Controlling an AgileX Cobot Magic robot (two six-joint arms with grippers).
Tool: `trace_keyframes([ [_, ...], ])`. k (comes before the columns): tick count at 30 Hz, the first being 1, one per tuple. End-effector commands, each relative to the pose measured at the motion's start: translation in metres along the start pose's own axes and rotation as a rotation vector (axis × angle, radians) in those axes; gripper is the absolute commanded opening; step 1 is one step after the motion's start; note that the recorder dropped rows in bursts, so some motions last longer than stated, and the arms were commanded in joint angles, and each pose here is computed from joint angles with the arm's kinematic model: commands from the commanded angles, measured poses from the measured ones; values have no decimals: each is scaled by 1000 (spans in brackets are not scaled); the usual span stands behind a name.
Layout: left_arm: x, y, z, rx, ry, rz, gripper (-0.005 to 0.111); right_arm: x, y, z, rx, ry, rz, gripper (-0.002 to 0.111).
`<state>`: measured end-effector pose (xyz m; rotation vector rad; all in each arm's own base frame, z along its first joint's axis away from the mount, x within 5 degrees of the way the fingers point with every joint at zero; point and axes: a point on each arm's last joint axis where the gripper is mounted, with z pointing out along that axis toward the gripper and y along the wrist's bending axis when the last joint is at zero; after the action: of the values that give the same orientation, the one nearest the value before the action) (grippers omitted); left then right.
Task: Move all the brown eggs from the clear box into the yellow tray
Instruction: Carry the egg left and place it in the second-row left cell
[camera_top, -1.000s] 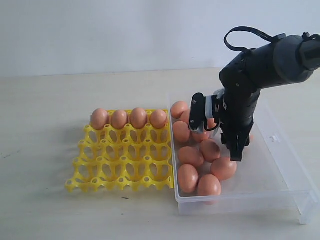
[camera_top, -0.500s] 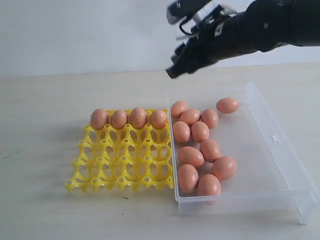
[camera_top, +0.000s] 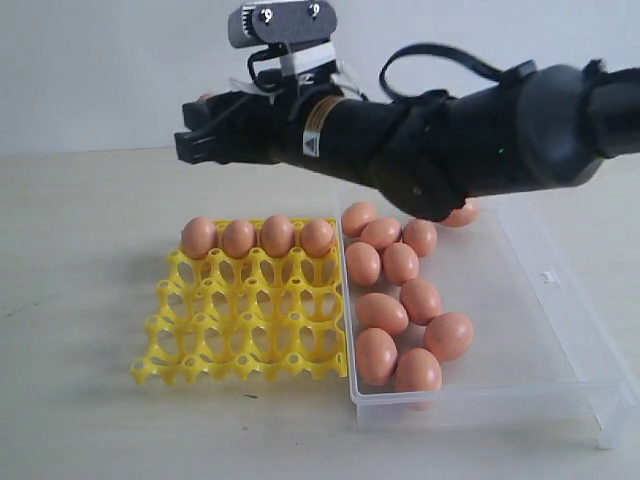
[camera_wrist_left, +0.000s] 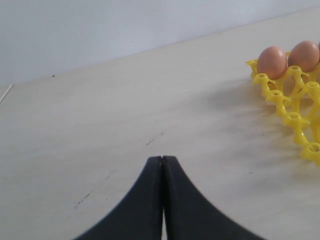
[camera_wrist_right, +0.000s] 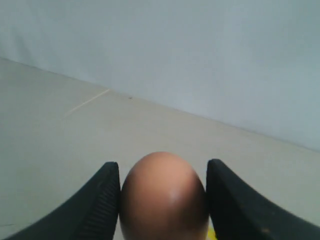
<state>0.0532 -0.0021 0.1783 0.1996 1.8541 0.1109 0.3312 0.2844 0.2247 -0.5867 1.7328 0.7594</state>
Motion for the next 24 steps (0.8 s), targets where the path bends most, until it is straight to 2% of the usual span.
trace_keyframes([
  [1,-2,0,-1,-2,-16,-3,0,32,5,15,-141,6,129,0],
  [6,-2,0,-1,-2,-16,-3,0,66,3,28,-213,5,248,0],
  [8,-2,0,-1,-2,-16,-3,0,80,2,32,-221,33,246,0],
  [12,-2,0,-1,-2,-16,-3,0,96,-3,39,-218,19,176,0],
  [16,-2,0,-1,-2,-16,-3,0,101,-6,52,-217,9,140,0],
  [18,-2,0,-1,-2,-16,-3,0,103,-8,55,-203,25,77,2],
  [21,-2,0,-1,-2,-16,-3,0,108,-11,56,-176,78,7,16],
  [24,-2,0,-1,-2,-16,-3,0,108,-11,56,-171,84,36,35],
])
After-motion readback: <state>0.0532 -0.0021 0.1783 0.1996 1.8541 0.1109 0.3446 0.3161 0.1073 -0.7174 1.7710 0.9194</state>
